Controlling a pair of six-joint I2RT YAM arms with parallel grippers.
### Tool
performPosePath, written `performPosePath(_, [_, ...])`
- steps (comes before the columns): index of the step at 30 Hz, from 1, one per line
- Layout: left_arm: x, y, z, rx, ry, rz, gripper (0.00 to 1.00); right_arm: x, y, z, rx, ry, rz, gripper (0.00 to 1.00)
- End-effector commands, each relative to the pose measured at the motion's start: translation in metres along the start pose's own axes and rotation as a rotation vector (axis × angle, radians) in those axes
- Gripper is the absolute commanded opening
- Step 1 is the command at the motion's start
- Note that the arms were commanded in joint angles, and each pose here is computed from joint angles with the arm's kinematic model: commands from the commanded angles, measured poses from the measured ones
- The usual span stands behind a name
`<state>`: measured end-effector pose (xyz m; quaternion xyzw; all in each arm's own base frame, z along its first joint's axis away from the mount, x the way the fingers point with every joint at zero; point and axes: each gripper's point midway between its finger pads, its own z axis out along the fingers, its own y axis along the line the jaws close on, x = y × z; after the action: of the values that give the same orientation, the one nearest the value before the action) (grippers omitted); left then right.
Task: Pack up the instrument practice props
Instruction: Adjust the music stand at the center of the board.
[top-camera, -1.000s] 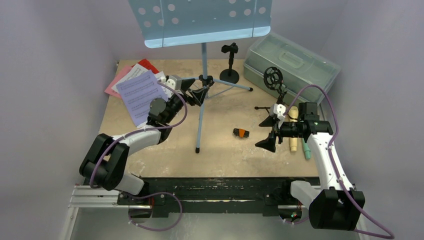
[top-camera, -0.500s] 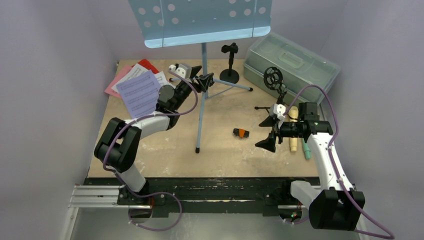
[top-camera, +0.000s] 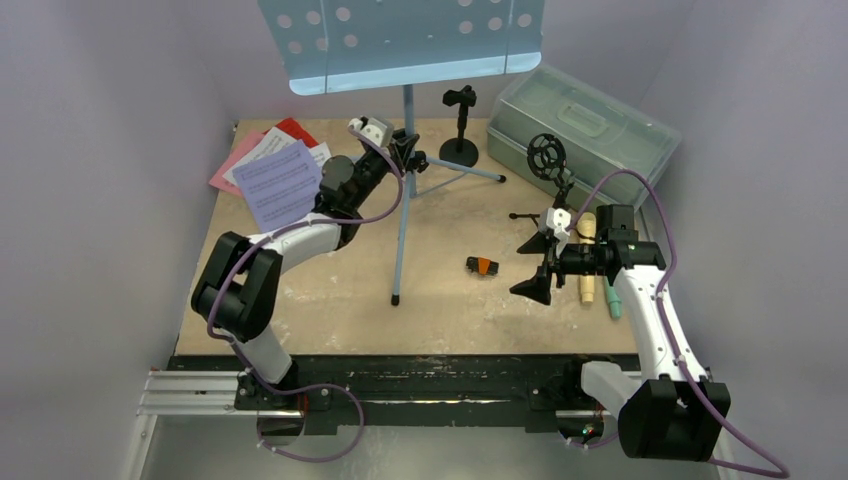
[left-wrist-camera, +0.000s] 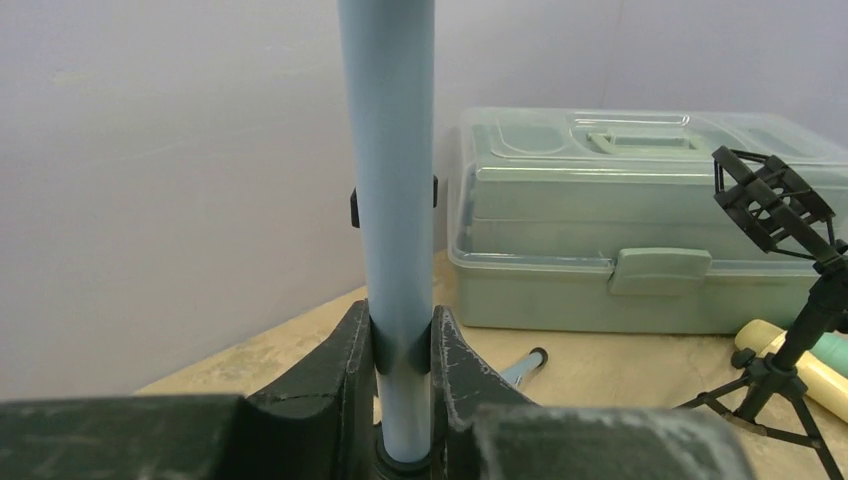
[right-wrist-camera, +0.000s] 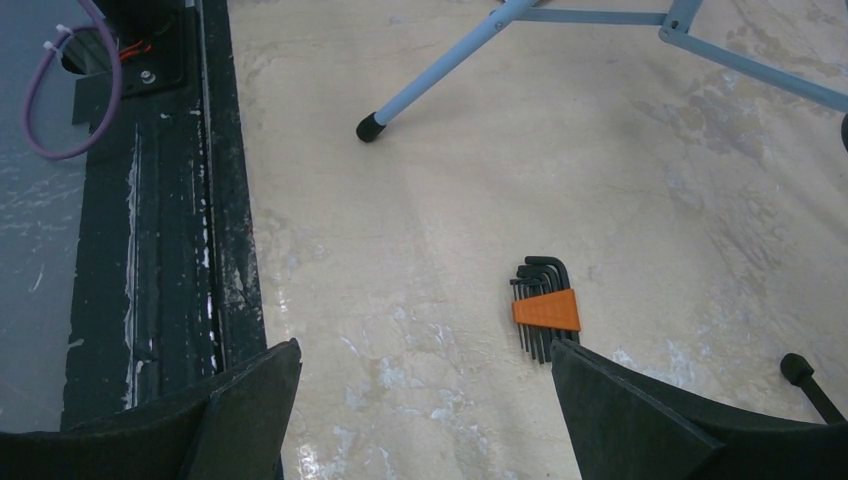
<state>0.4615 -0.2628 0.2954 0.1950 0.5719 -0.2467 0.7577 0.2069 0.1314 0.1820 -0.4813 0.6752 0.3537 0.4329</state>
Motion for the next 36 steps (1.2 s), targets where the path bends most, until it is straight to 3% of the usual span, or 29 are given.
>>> performPosePath(1, [-0.009, -0.004, 0.007, 0.021, 0.003, 0.018, 0.00, -0.003, 0.001, 0.000, 0.000, -0.008, -0.022, 0.99])
performPosePath(18, [-0.036, -0.043, -0.036, -0.194, 0.055, -0.185, 0.00, -0.026, -0.008, 0.004, -0.049, -0.079, 0.094, 0.99])
performPosePath(26, [-0.029, -0.055, -0.044, -0.349, 0.047, -0.323, 0.00, -0.080, -0.048, 0.013, -0.040, -0.143, 0.223, 0.98])
performPosePath(36, [-0.025, -0.071, -0.039, -0.368, 0.032, -0.422, 0.00, -0.145, -0.079, 0.060, 0.050, -0.324, 0.467, 0.94])
